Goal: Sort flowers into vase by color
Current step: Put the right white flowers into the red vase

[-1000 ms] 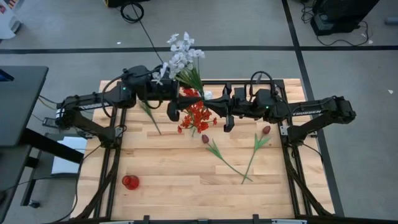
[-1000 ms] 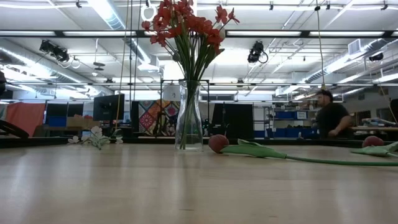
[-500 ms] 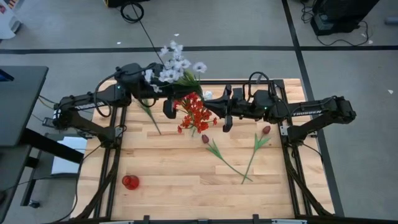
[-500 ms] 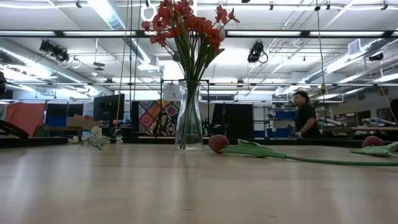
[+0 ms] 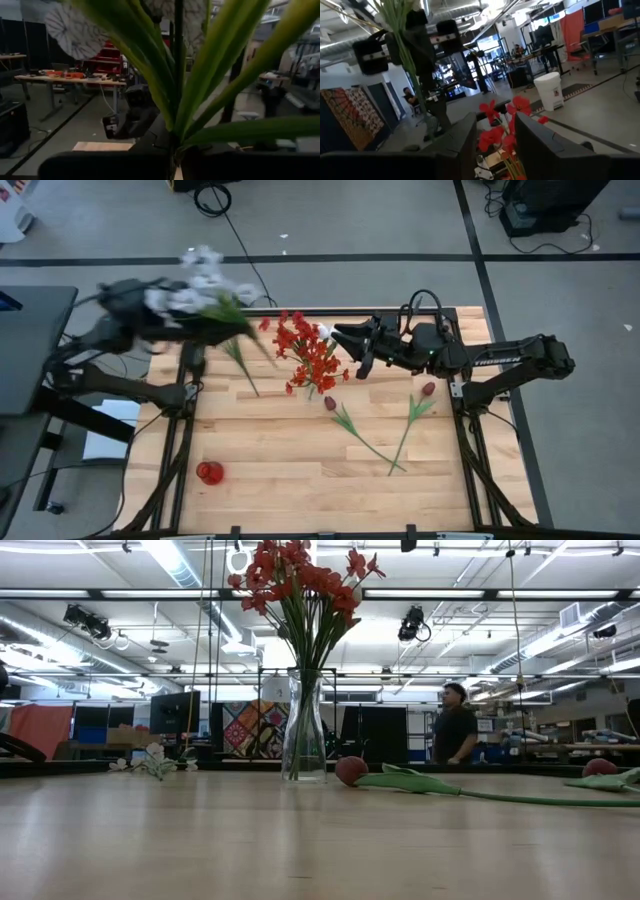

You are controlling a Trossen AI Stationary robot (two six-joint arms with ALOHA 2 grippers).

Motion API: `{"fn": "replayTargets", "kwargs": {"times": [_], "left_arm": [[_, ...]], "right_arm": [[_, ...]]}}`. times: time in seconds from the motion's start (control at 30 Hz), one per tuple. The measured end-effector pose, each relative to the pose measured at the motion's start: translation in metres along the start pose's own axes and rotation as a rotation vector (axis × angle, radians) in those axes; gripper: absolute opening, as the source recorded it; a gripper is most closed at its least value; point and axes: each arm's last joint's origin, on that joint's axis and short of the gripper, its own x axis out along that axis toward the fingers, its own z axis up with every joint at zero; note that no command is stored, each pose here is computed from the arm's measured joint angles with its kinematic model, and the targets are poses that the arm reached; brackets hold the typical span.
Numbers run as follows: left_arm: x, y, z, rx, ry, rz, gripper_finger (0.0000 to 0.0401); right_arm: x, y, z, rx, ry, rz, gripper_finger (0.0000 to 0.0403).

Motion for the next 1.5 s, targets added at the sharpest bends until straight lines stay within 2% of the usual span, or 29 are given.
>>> {"fn": "replayTargets", "kwargs": {"times": [0.17, 0.33, 0.43, 0.67, 0.8, 1.0, 1.13, 1.3, 1.4, 1.5], "left_arm": [[-0.042, -0.009, 0.002, -0.043, 0.054, -0.046, 0.0019], [-0.057, -0.011, -0.016, -0.068, 0.234, -0.039, 0.0021], [-0.049, -0.011, -0.033, -0.036, 0.292, -0.067, 0.0021], [-0.030, -0.014, -0.088, -0.051, 0.306, -0.142, 0.0022], [-0.040, -0.016, -0.114, -0.080, 0.350, -0.163, 0.0022], [-0.066, -0.021, -0.145, -0.130, 0.330, -0.220, 0.0016], [-0.083, -0.026, -0.170, -0.151, 0.329, -0.325, 0.0015], [-0.094, -0.040, -0.189, -0.279, 0.315, -0.690, 0.0014], [-0.095, -0.047, -0.196, -0.338, 0.321, -0.768, 0.0014], [-0.096, -0.053, -0.206, -0.338, 0.365, -0.829, 0.0014]], "right_arm": [[0.001, -0.004, 0.003, 0.018, -0.020, -0.011, 0.0139], [0.002, -0.007, 0.004, 0.044, -0.026, -0.019, 0.0139], [0.002, -0.007, 0.004, 0.045, -0.027, -0.018, 0.0139], [0.000, -0.002, 0.003, 0.058, -0.021, -0.006, 0.0139], [-0.002, 0.004, 0.000, 0.060, -0.010, -0.010, 0.0139], [-0.003, 0.007, -0.003, 0.059, -0.011, -0.057, 0.0139], [-0.003, 0.007, -0.003, 0.086, -0.015, -0.068, 0.0139], [-0.003, 0.007, -0.003, 0.116, -0.016, -0.068, 0.0139], [-0.003, 0.007, -0.003, 0.138, -0.017, -0.068, 0.0139], [-0.004, 0.007, -0.003, 0.161, -0.017, -0.067, 0.0139]]}}
